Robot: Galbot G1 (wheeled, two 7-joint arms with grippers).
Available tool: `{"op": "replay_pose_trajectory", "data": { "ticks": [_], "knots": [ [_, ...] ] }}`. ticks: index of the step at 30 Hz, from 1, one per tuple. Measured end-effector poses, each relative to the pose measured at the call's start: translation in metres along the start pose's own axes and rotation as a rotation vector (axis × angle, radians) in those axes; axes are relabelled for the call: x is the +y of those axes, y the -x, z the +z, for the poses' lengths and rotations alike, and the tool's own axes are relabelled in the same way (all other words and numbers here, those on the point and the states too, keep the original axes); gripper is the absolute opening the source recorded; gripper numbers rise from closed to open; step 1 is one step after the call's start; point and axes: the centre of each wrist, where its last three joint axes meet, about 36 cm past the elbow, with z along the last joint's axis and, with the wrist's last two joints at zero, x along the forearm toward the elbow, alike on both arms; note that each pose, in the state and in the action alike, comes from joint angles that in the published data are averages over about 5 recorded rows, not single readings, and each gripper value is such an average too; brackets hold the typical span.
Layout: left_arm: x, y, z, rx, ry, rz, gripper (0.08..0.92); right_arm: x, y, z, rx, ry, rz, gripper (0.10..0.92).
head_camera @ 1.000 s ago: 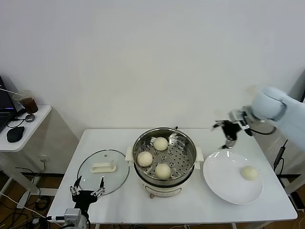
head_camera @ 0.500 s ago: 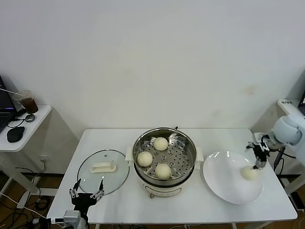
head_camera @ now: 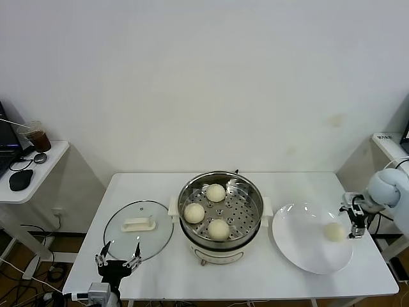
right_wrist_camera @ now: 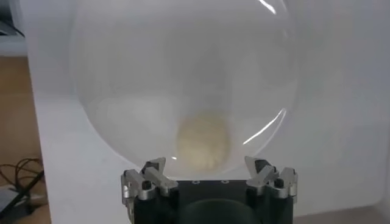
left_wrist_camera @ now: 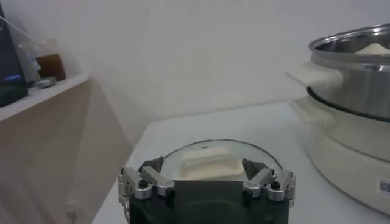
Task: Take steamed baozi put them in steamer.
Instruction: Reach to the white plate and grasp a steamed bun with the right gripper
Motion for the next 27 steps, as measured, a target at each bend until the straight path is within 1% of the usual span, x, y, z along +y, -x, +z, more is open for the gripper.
{"op": "replay_pose_trajectory", "data": {
  "ticks": [11, 27],
  "knots": [
    [-0.001, 0.0, 0.001, 0.003, 0.0, 0.002, 0.823, 0.0, 0.025, -0.009, 0.009, -0.015, -0.018, 0.823],
    [-0.001, 0.0, 0.003, 0.008, 0.001, 0.001, 0.823, -0.004, 0.047, -0.018, 0.023, -0.031, -0.028, 0.823]
  ]
}}
